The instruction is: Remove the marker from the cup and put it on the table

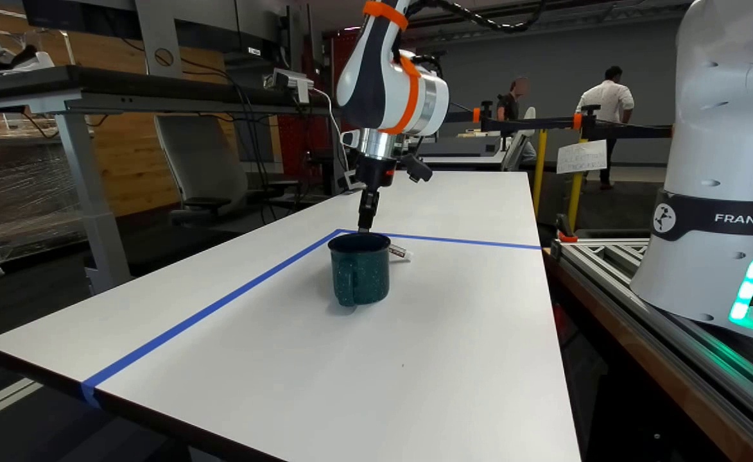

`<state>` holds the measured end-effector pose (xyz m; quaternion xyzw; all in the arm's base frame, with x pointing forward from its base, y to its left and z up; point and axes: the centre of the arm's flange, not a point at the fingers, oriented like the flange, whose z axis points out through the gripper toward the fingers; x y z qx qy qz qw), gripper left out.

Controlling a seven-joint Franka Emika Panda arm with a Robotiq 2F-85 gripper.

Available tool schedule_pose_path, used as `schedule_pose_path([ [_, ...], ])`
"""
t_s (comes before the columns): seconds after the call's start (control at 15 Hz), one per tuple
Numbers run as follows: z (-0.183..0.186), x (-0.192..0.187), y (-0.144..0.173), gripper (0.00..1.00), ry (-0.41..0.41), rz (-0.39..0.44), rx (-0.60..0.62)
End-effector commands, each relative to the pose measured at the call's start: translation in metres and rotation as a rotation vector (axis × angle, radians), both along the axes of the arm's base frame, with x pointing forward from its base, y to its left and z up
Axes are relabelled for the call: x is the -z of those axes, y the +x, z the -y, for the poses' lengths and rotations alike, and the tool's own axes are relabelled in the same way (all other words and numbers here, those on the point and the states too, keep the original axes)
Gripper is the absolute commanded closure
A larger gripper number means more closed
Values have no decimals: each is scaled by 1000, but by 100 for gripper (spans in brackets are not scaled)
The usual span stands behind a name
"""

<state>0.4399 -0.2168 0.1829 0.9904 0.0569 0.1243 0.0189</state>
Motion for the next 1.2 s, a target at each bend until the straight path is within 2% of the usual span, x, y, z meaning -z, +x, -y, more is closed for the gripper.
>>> schedule_pose_path([
  [0.0,4,5,4,49,-12,51,-24],
  [0.4,-8,-47,8,2,26,50,22],
  [0.8,-42,-118,6,0,108,54,94],
  [1.0,-68,-143,2,0,113,-4,177],
  [1.13,-79,-146,-2,0,130,-69,248],
])
